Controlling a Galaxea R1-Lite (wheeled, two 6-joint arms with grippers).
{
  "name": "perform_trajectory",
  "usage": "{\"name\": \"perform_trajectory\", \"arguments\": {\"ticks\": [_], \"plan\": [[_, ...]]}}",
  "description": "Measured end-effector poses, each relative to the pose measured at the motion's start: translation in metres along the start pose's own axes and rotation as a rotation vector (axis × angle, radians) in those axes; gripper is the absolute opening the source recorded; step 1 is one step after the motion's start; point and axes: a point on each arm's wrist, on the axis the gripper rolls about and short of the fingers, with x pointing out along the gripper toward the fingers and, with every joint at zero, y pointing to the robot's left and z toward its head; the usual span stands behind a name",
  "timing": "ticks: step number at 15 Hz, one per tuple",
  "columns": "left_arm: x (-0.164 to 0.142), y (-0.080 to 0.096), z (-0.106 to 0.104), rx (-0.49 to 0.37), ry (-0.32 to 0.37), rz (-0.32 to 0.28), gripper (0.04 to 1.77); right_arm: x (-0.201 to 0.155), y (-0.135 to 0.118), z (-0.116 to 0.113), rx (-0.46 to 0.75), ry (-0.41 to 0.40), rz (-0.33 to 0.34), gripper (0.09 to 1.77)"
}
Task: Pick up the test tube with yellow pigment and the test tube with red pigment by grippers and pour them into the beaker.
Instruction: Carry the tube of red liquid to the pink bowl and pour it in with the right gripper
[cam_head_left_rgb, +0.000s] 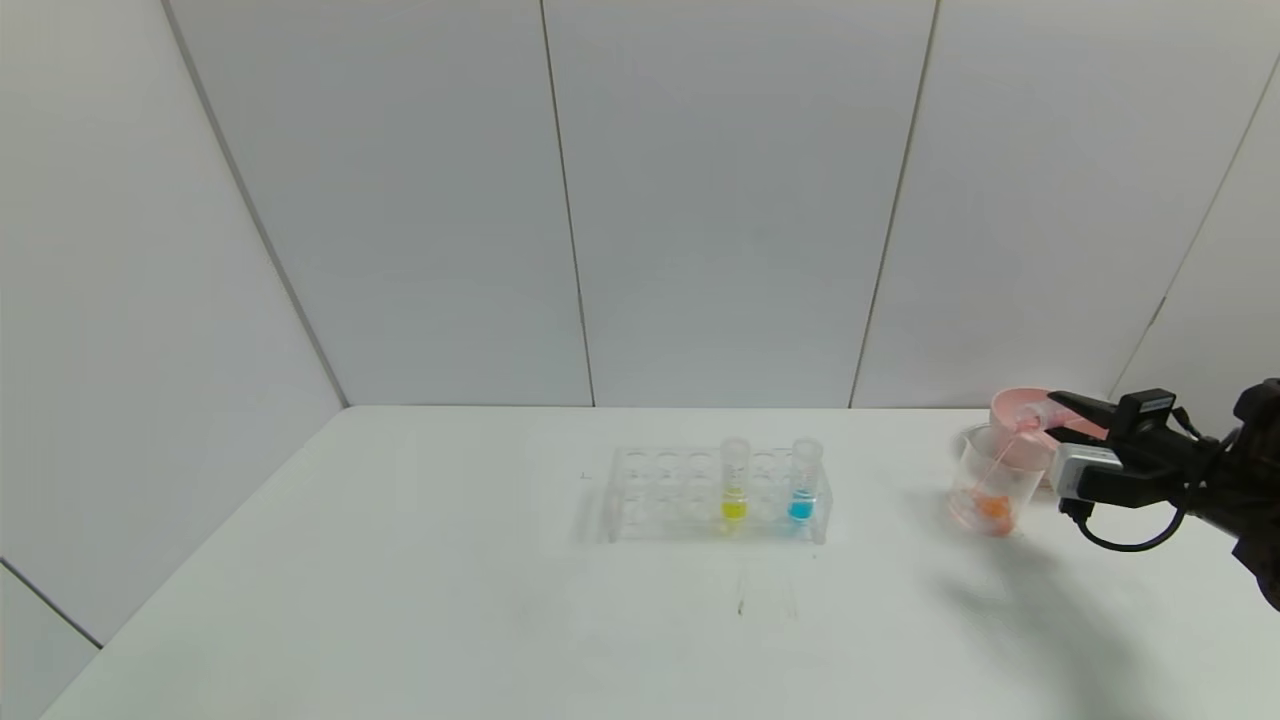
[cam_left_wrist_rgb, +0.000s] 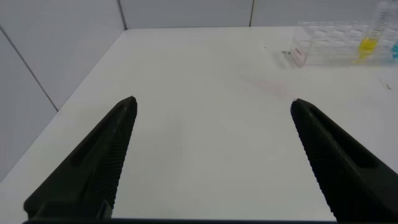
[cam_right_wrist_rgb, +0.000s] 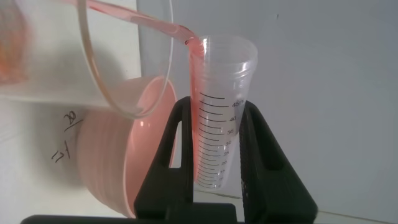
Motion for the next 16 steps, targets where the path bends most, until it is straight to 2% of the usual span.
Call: {"name": "perform_trajectory", "arguments": {"ticks": [9,16], "plan": [[0.0,0.0,0.0,0.0,0.0,0.0,1.76,0.0001,-0.0011,-0.0042,-0.002,0.011,-0.001,0.49],[0.0,0.0,0.0,0.0,0.0,0.0,1.76,0.0022,-0.0048,-0.0057,-0.047,0.043,-0.012,0.49]]}}
